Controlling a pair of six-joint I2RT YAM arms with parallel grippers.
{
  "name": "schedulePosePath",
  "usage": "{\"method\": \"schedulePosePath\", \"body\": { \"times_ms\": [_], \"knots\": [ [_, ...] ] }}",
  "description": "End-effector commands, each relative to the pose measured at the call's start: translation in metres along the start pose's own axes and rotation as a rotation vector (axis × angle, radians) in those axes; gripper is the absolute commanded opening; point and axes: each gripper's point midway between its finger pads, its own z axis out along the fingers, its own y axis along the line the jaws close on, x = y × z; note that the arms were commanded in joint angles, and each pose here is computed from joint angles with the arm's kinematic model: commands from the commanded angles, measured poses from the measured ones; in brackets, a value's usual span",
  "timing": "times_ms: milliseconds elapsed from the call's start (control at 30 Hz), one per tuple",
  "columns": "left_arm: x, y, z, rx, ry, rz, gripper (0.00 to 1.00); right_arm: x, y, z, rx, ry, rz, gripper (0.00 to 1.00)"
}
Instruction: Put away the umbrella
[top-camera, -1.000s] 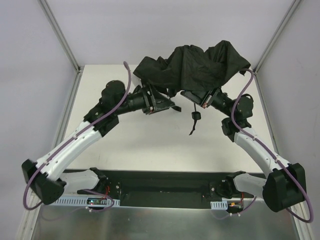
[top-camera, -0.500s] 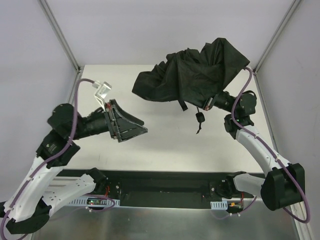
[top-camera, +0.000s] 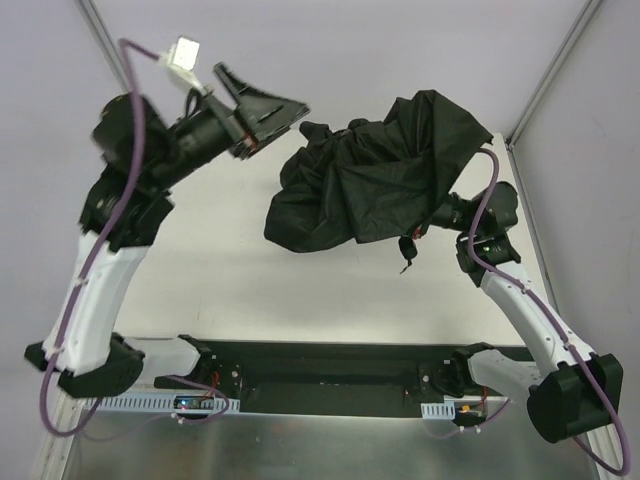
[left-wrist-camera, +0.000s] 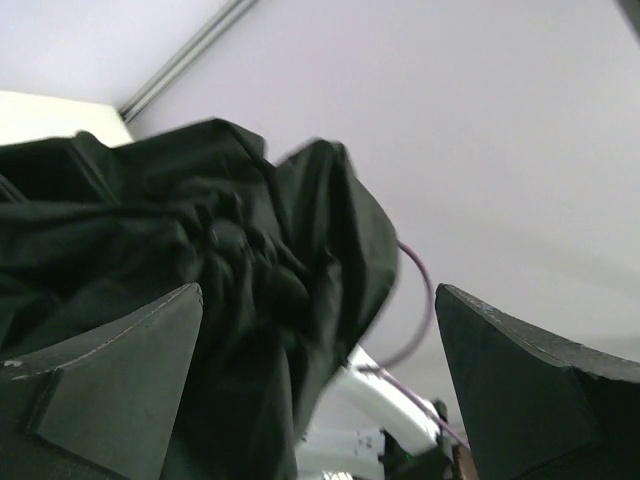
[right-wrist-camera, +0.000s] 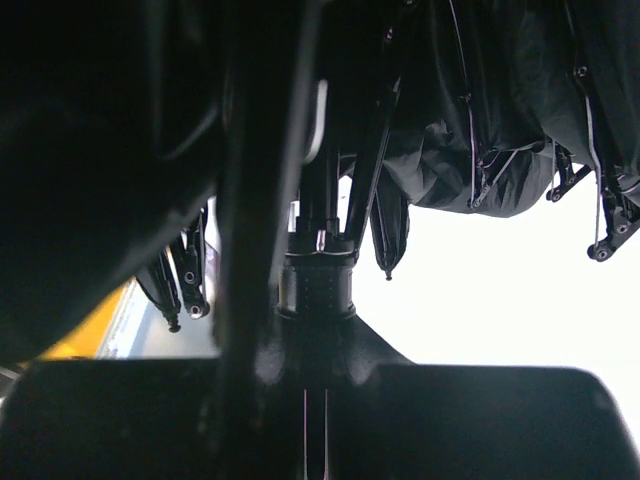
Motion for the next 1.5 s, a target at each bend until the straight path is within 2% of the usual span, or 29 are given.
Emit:
{"method": "schedulePosePath", "body": {
  "times_ms": [0, 133, 300, 467, 867, 1067, 1100, 1233, 1367, 1400, 1467],
  "knots": [
    [0.001, 0.033, 0.048, -0.075, 0.061, -0.065, 0.99, -0.01, 0.014, -0.003, 0.005, 0.037, -0.205, 0.0],
    [0.01, 0.059, 0.058, -0.14, 0.074, -0.082, 0.99, -0.009, 0.012, -0.004, 0.028, 0.035, -0.21, 0.0],
    [0.014, 0.087, 0.037, -0.237, 0.001, -0.074, 0.99, -0.008, 0.013, -0.003, 0.021, 0.041, -0.199, 0.0],
    [0.035, 0.088, 0.056, -0.179, 0.126, -0.122, 0.99, -0.001, 0.013, -0.004, 0.013, 0.059, -0.19, 0.0],
    [0.073, 0.098, 0.096, -0.14, 0.27, -0.16, 0.99, -0.004, 0.016, -0.001, 0.013, 0.065, -0.193, 0.0],
    [0.089, 0.086, 0.111, -0.054, 0.356, -0.184, 0.98, 0.001, 0.016, 0.0, 0.018, 0.083, -0.191, 0.0],
    [0.093, 0.086, 0.113, -0.047, 0.372, -0.191, 0.92, 0.001, 0.016, 0.0, 0.018, 0.083, -0.194, 0.0],
    [0.097, 0.087, 0.114, -0.03, 0.389, -0.192, 0.59, 0.002, 0.018, 0.003, 0.02, 0.083, -0.188, 0.0],
    [0.087, 0.09, 0.11, -0.035, 0.355, -0.165, 0.13, 0.004, 0.01, 0.001, 0.09, 0.07, -0.139, 0.01],
    [0.082, 0.09, 0.107, -0.036, 0.343, -0.164, 0.07, 0.004, 0.003, -0.001, 0.141, 0.059, -0.117, 0.1],
    [0.07, 0.095, 0.103, -0.049, 0.301, -0.154, 0.0, 0.007, -0.007, -0.007, 0.241, 0.044, -0.061, 0.41]
  ]
}}
